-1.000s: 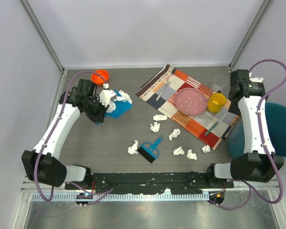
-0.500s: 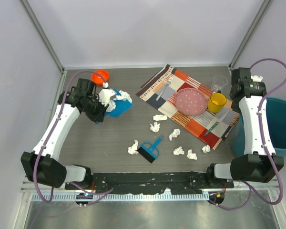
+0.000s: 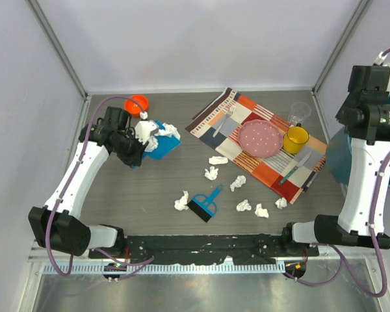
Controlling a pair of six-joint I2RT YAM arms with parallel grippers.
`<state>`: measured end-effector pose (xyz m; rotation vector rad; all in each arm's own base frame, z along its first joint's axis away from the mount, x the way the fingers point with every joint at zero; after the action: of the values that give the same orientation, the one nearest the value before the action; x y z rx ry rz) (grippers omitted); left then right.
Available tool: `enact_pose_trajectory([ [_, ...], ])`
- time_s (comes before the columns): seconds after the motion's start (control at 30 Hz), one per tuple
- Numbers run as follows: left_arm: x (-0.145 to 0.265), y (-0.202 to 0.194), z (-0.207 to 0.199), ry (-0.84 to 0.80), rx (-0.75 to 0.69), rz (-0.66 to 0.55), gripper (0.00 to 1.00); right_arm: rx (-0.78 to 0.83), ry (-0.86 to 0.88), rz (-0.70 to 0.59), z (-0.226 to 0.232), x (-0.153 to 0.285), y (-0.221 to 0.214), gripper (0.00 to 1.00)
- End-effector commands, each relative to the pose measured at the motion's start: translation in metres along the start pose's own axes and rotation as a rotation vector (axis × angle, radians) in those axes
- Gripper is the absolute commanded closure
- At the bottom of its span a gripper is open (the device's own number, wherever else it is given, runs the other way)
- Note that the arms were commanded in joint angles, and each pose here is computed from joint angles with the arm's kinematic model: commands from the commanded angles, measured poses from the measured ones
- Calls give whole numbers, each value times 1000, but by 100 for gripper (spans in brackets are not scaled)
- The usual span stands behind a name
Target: Sweep away the paper scraps from the table
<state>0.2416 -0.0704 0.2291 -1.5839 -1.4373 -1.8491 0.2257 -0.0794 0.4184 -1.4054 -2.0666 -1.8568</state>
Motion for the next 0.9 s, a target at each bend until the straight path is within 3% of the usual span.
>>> enact_pose_trajectory([
  [0.0, 7, 7, 2, 34, -4, -31, 100, 28, 80, -165, 3, 37, 35, 99],
  [0.2, 6, 4, 6, 58, 4, -29, 100, 214, 364, -306, 103, 71, 62, 99],
  [0.3, 2, 2, 9, 65, 23, -12, 100, 393, 517, -356, 169, 93, 59, 99],
  [0.43, 5, -1, 27, 97, 78, -7, 100, 646, 763, -495, 253, 147, 38, 99],
  [0.6, 17, -1, 49, 108, 145, -32, 100, 870, 1044, -629, 315, 190, 11, 99],
  [0.8, 29, -14, 82, 169, 229, -65, 100, 1276, 1122, -743, 377, 217, -59, 99],
  [0.87, 34, -19, 95, 196, 264, -78, 100, 1294, 1134, -762, 384, 223, -58, 99],
])
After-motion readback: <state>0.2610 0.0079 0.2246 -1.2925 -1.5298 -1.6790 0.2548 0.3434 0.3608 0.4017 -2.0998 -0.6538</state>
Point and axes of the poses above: each gripper's point midway between its finger pads, its own x axis back along the fingers, its own z axis along the line the jaws close on, y = z × x, the point moved 5 cm from there along x, back along the fingers, and after that the axes turned 13 degrees about x, right-handed, at the moved point
